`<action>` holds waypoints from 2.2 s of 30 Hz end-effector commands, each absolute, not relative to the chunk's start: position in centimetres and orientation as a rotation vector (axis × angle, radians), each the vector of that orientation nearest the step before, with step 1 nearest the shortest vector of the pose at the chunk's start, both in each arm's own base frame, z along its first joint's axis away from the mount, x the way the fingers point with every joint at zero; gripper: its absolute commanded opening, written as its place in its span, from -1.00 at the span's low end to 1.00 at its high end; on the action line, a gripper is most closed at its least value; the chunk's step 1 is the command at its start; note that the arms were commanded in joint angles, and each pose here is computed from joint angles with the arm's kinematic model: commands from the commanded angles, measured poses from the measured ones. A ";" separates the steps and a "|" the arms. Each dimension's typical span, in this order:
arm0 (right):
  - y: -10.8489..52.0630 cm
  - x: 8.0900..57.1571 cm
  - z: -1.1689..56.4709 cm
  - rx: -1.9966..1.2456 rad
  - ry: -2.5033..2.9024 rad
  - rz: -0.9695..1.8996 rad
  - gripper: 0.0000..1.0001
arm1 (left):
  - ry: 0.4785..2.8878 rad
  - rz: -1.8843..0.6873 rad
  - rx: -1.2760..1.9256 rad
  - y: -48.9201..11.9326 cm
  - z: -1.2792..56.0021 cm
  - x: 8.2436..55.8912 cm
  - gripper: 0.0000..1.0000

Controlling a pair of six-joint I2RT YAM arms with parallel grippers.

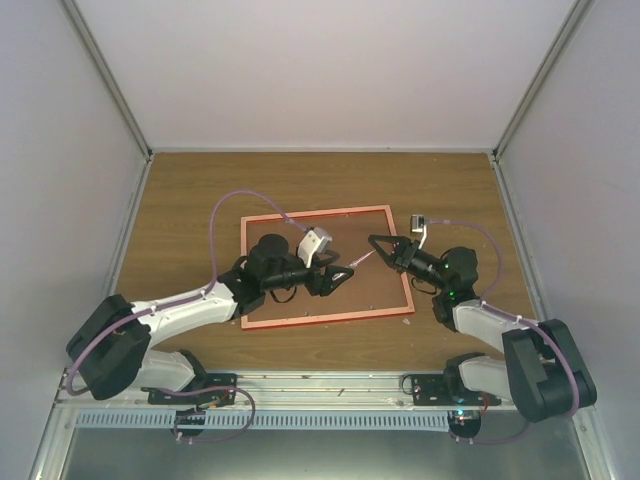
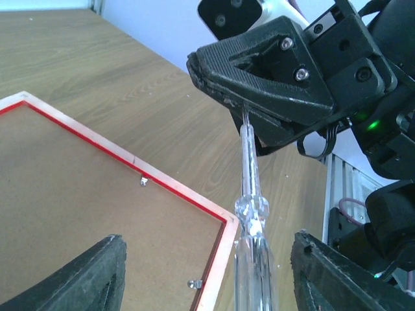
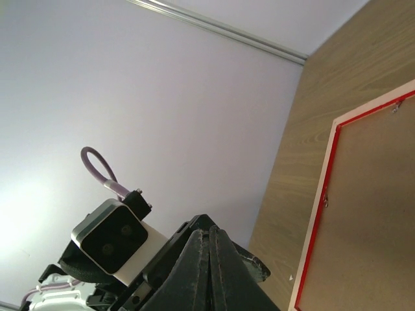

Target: Take the photo out of the frame

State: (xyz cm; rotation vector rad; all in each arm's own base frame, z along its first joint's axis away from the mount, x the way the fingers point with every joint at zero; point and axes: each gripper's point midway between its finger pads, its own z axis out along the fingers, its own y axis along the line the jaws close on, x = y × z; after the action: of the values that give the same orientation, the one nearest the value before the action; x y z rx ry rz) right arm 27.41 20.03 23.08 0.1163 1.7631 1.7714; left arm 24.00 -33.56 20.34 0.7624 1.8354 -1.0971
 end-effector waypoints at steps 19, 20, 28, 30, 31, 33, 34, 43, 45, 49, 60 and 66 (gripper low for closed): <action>19.0 27.3 23.3 0.234 1.705 1.798 -0.99 | 1.719 -1.231 0.748 -35.4 21.5 23.7 -0.08; 18.9 27.3 23.2 0.240 1.705 1.799 -0.99 | 1.721 -1.232 0.750 -35.5 21.4 23.7 -0.09; 18.8 27.3 23.0 0.261 1.701 1.804 -0.99 | 1.728 -1.244 0.756 -35.9 21.1 23.6 -0.16; 18.8 27.2 22.8 0.265 1.702 1.805 -0.99 | 1.726 -1.245 0.756 -35.9 21.2 23.5 -0.28; 18.8 27.2 22.8 0.265 1.702 1.807 -0.99 | 1.726 -1.245 0.757 -35.9 21.2 23.5 -0.32; 18.8 27.2 22.7 0.267 1.705 1.805 -0.99 | 1.725 -1.244 0.755 -35.9 21.2 23.5 -0.35; 18.8 27.2 22.7 0.267 1.706 1.805 -0.99 | 1.724 -1.244 0.753 -35.9 21.3 23.5 -0.34; 18.7 27.1 22.5 0.278 1.706 1.802 -0.99 | 1.719 -1.258 0.754 -36.0 21.4 23.5 -0.73; 18.7 27.1 22.4 0.276 1.710 1.800 -0.99 | 1.720 -1.252 0.759 -36.0 21.4 23.5 -0.92; 18.7 27.3 21.6 0.263 1.749 1.769 -0.84 | 1.745 -1.188 0.772 -35.5 20.8 23.7 -1.00; 16.1 30.3 17.8 0.086 2.035 1.324 -0.39 | 1.838 -0.805 0.837 -32.7 18.9 25.9 -1.00; 12.4 32.1 14.7 0.072 2.209 0.958 -0.24 | 1.856 -0.658 0.888 -31.5 18.1 26.5 -1.00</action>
State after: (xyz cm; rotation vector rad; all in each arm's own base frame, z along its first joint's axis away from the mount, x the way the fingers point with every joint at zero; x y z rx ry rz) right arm 32.36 14.96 19.37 0.1113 2.0046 1.2392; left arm 25.57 -32.35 16.87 0.8507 1.9055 -0.8006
